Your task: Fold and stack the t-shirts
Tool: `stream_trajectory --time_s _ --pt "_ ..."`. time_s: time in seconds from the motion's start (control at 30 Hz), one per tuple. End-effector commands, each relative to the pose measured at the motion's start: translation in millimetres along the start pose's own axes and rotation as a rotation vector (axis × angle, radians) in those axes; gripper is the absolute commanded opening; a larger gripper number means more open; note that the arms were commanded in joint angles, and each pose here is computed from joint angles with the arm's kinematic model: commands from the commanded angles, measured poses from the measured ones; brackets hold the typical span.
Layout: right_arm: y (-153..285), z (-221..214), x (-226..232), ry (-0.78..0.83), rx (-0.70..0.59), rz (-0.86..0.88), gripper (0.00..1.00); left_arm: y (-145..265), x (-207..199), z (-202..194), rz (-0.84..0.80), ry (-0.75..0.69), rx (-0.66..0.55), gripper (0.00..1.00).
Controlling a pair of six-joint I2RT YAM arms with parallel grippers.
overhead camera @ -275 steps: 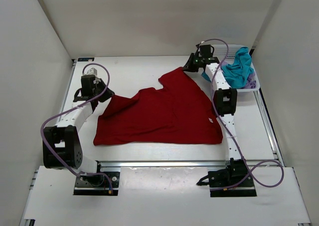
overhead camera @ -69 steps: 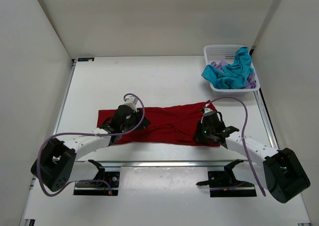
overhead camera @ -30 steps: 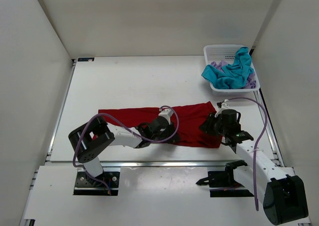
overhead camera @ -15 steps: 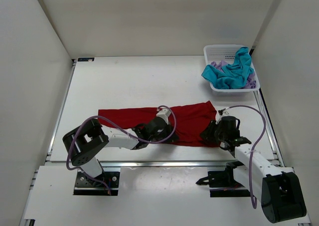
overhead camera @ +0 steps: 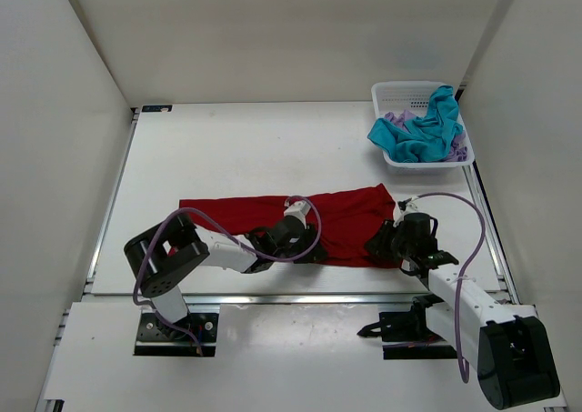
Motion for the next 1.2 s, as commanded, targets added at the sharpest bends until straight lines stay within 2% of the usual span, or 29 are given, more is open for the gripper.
stream_trajectory --time_s 0.0,0.17,0.37,0.47,0.57,0.83,0.87,0.97,1.07,1.17 --pt "0 4 3 0.011 -0.037 0.023 0.21 -5 -7 9 -0.025 0.029 -0.031 0.44" --pt "-1 2 1 0.012 -0.034 0.018 0.21 -8 -14 10 -0.055 0.040 -0.035 0.42" --pt "0 -3 -4 0.004 -0.030 0.011 0.21 -6 -19 10 -0.075 0.052 -0.035 0.12" --pt "1 -1 -6 0.001 -0.039 0.000 0.22 1 -18 7 -0.087 0.055 -0.026 0.04" --pt "1 0 -8 -0.006 -0.040 -0.012 0.21 9 -14 2 -0.091 0.065 -0.014 0.00" --pt "3 -1 -12 -0.014 -0.053 -0.033 0.20 27 -2 0 -0.114 0.110 -0.016 0.00" --pt "3 0 -10 -0.007 -0.057 -0.021 0.20 28 0 -1 -0.110 0.113 -0.015 0.00" --pt "2 1 -9 -0.009 -0.051 -0.021 0.20 22 8 -7 -0.099 0.119 0.026 0.13" --pt "3 4 -4 -0.010 -0.038 -0.007 0.23 21 8 -11 -0.109 0.125 0.044 0.34" --pt "11 22 12 0.009 -0.084 0.031 0.29 26 11 -7 -0.093 0.109 0.012 0.46"
Point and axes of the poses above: each gripper's point midway between its finger pads, its own y axis back along the fingers, its own x axis along the line the jaws close on, z = x × y, the point moved 7 cm from there along y, back along the fingers
